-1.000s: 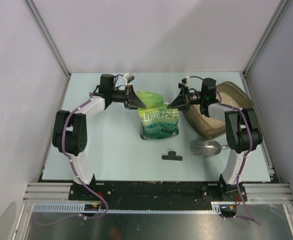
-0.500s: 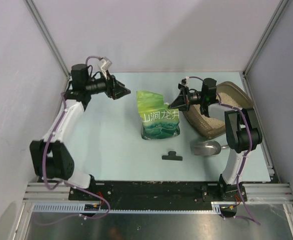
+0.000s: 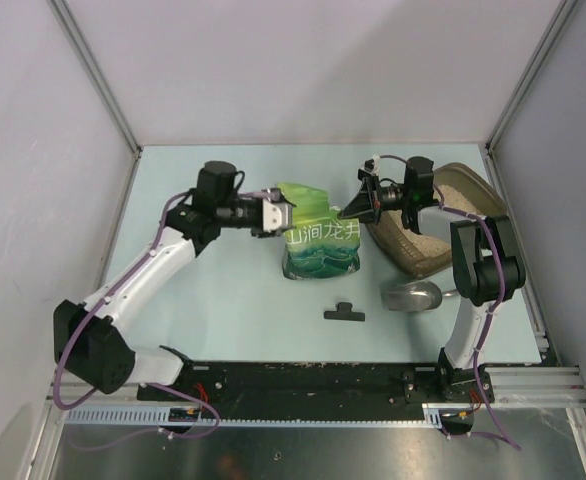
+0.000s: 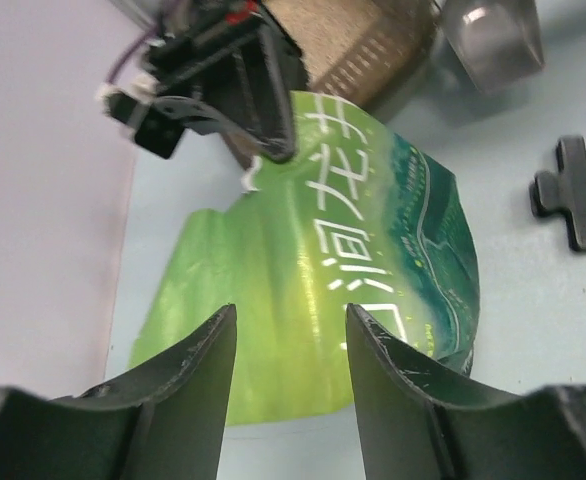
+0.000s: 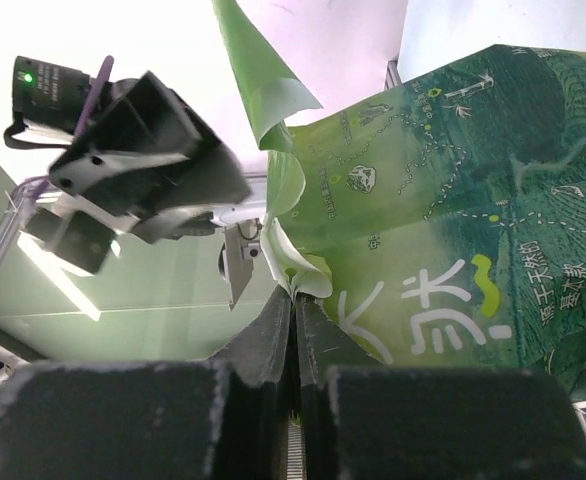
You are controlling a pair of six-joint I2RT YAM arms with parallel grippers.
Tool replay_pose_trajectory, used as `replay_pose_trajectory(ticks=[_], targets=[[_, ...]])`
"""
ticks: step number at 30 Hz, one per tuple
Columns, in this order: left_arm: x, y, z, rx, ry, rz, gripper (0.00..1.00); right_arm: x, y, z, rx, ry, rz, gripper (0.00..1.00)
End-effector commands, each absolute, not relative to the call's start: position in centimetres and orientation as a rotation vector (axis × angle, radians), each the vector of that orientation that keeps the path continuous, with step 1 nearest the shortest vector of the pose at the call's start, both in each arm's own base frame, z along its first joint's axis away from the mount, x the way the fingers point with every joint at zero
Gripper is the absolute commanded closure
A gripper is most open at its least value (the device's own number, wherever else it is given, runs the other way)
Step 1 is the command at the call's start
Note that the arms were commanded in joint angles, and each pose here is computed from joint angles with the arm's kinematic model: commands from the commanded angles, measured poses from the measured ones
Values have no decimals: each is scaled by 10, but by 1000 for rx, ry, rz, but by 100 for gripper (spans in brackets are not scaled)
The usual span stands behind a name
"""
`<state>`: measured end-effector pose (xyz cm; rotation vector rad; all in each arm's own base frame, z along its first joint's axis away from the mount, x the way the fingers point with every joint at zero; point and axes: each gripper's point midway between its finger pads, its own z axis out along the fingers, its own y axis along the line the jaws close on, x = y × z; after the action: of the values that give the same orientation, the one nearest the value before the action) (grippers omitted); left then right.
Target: Fill the litter box with clean litter
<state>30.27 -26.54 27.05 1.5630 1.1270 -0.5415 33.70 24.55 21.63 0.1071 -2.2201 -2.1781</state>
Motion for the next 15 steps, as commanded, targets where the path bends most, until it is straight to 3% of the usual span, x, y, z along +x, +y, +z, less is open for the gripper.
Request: replay_pose_trajectory(ticks=[1, 15], targets=[[296, -275, 243, 1744, 994, -397, 49, 304, 233, 243, 369, -2101, -2145, 100], [308, -286, 213, 1799, 1076, -348, 52, 297, 237, 245, 410, -2090, -2146, 100]])
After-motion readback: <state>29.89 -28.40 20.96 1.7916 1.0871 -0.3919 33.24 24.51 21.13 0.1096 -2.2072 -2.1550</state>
